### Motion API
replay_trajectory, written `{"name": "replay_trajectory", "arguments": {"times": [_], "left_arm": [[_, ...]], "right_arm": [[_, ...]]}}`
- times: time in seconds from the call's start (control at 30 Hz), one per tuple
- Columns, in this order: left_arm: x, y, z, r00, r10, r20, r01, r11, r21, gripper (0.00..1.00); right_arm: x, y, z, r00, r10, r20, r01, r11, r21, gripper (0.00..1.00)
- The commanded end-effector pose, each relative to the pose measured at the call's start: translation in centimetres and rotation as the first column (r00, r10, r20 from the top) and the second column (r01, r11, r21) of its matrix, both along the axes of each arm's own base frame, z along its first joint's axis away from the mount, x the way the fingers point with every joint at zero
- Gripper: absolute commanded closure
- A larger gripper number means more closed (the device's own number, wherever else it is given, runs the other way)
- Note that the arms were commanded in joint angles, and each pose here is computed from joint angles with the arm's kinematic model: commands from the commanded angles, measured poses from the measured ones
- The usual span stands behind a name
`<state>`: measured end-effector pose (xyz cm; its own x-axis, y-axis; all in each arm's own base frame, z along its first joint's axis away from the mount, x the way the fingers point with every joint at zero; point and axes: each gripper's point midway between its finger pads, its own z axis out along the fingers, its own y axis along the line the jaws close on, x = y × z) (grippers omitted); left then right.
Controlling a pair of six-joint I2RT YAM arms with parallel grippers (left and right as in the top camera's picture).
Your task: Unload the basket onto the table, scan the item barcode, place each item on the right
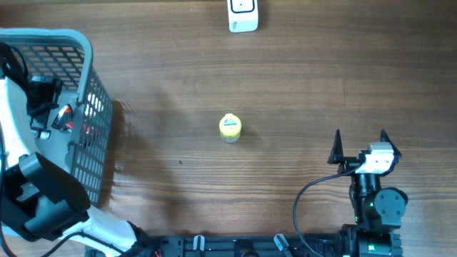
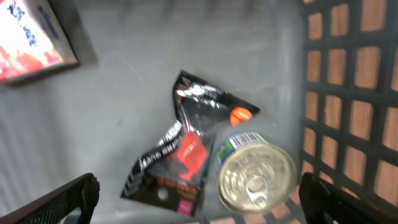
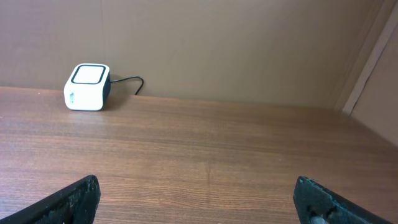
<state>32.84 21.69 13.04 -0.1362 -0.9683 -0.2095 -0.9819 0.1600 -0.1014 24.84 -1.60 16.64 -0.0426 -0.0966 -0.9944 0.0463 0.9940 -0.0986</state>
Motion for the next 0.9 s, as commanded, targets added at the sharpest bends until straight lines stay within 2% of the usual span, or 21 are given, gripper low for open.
{"name": "replay_trajectory", "arguments": {"times": [0.0, 0.17, 0.57, 0.87], "left_arm": [[-1.6, 0.1, -2.2, 0.997, -0.027, -0.073, 0.029, 0.999, 0.026, 0.0], [-2.8, -0.6, -4.1, 0.993, -0.029, -0.115, 0.029, 1.0, -0.001, 0.0], [-3.4, -1.0, -5.9, 0.991, -0.03, -0.129, 0.03, 1.0, -0.008, 0.0], [-4.1, -1.4, -9.9, 0.982, -0.131, -0.135, 0.132, 0.991, 0.0, 0.0]], "right_arm": [[0.0, 0.2, 0.0, 1.0, 0.01, 0.0, -0.01, 1.0, 0.016, 0.0], [0.0, 0.2, 0.0, 1.0, 0.01, 0.0, -0.01, 1.0, 0.015, 0.0], [0.0, 0.2, 0.0, 1.0, 0.01, 0.0, -0.01, 1.0, 0.015, 0.0], [0.0, 0.2, 0.0, 1.0, 0.01, 0.0, -0.01, 1.0, 0.015, 0.0]]}}
